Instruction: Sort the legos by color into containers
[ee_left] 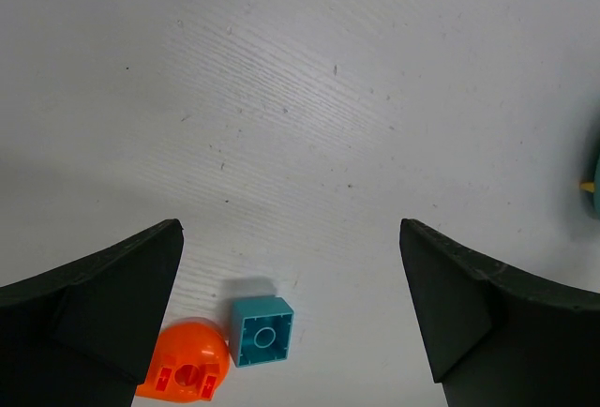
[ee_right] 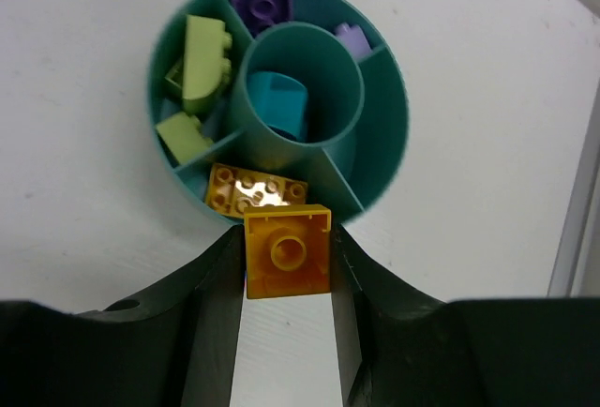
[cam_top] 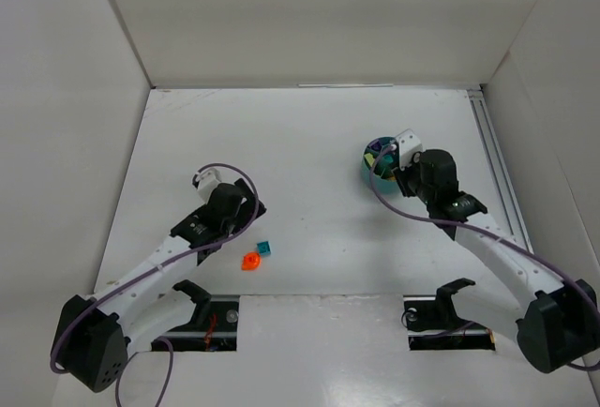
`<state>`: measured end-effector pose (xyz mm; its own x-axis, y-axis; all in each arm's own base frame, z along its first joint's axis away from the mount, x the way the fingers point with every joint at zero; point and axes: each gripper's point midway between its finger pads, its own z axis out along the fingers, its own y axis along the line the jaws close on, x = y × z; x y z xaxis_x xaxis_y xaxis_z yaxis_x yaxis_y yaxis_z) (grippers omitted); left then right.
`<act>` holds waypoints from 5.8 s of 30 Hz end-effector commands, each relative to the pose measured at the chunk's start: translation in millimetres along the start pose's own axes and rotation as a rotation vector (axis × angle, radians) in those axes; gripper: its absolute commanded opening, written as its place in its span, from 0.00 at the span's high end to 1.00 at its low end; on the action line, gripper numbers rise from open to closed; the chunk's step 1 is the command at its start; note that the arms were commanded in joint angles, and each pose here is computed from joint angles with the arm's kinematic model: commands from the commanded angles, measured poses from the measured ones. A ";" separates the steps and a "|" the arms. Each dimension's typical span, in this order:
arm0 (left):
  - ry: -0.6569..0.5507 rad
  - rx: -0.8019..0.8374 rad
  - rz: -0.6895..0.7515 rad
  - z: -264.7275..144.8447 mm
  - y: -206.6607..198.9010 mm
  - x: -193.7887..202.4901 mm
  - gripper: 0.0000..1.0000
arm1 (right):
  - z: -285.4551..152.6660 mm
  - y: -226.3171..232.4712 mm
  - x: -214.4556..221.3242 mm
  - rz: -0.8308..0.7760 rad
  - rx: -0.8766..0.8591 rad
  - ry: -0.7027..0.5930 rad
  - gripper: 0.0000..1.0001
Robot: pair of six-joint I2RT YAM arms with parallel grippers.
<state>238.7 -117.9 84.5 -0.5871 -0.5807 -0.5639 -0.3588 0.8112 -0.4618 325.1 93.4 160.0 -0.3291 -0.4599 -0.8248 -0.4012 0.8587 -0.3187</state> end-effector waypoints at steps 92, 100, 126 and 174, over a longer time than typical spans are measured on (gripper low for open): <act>-0.005 0.318 0.470 -21.0 -217.5 26.8 0.76 | -82.9 -97.3 58.5 0.220 0.523 0.154 0.00; -0.064 0.564 0.581 -11.4 -358.3 10.4 0.76 | -87.8 -106.8 74.8 0.253 0.578 0.181 0.00; -0.011 0.705 0.637 45.1 -440.9 65.5 0.47 | -85.0 -105.7 92.0 0.292 0.585 0.191 0.00; -0.273 0.059 -0.106 -78.7 -23.5 -68.5 0.00 | -21.5 457.4 -39.9 -0.776 -1.322 -0.575 0.14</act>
<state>229.0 -96.0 184.2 -0.3635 -0.6459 -0.6713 -0.3512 0.7625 -0.5434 139.6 480.6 39.7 0.5050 -0.3542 -0.7871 -0.8364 -0.4258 -0.3451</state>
